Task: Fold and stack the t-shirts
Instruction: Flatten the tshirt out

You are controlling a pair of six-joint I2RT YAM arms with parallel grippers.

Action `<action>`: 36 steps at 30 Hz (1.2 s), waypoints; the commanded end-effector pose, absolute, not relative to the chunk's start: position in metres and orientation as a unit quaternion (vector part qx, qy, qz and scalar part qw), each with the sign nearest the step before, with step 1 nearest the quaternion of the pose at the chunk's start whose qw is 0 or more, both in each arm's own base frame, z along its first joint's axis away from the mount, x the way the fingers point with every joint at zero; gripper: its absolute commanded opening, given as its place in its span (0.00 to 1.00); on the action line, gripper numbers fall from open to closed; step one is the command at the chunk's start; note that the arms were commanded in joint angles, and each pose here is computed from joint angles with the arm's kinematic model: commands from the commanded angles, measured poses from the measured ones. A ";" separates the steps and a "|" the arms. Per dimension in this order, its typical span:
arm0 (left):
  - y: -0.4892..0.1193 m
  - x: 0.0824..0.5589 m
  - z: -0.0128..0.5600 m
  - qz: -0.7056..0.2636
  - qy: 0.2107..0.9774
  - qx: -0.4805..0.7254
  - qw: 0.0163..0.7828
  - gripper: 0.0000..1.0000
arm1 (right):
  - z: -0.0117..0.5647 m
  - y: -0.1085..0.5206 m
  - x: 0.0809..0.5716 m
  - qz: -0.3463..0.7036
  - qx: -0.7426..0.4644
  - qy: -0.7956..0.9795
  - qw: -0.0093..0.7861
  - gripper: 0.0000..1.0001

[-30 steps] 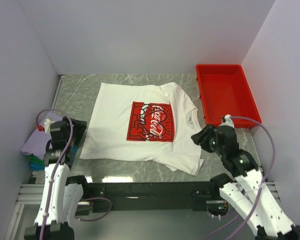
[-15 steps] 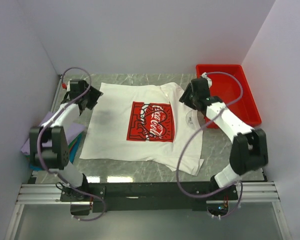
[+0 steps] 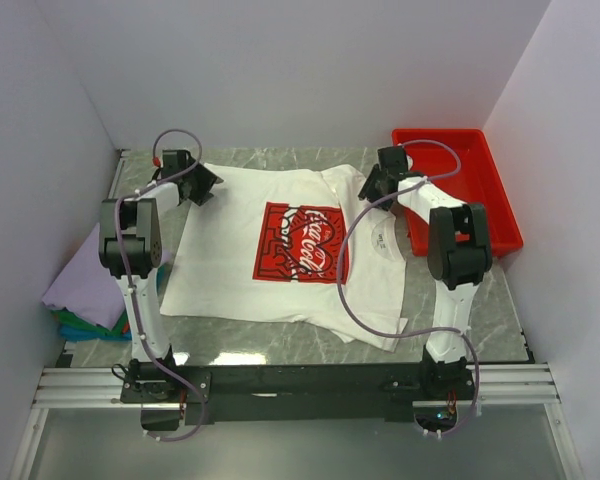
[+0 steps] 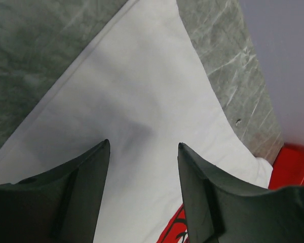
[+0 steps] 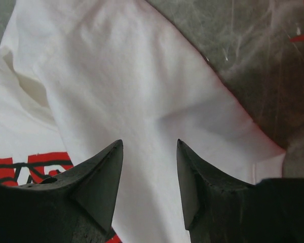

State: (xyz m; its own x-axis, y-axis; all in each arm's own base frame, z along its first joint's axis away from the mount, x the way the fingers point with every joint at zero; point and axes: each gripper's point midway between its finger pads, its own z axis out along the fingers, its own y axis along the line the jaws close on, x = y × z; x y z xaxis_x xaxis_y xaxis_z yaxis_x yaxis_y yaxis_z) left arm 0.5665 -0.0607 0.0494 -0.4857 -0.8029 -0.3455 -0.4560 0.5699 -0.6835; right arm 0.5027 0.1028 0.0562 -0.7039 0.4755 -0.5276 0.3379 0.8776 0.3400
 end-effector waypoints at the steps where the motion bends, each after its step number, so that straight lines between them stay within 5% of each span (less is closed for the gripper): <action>1: -0.048 0.570 0.042 -0.233 0.821 -0.401 0.334 0.62 | 0.063 0.101 0.517 0.105 0.215 0.916 0.323 0.54; 11: 0.025 0.525 0.002 -0.116 0.793 -0.520 0.296 0.62 | 0.039 0.096 0.516 0.089 0.221 0.925 0.296 0.53; 36: 0.043 0.520 0.021 -0.101 0.786 -0.532 0.298 0.62 | 0.034 0.100 0.548 0.074 0.220 0.936 0.264 0.44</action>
State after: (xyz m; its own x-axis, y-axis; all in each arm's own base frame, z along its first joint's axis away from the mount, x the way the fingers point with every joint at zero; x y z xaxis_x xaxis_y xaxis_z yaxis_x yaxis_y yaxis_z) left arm 0.5489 0.0248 0.0405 -0.2382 -0.9066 -0.3484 -0.6900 0.4104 -0.5963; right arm 0.5415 0.1061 0.0270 -0.7721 0.4527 -0.4460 0.3671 0.8906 0.2685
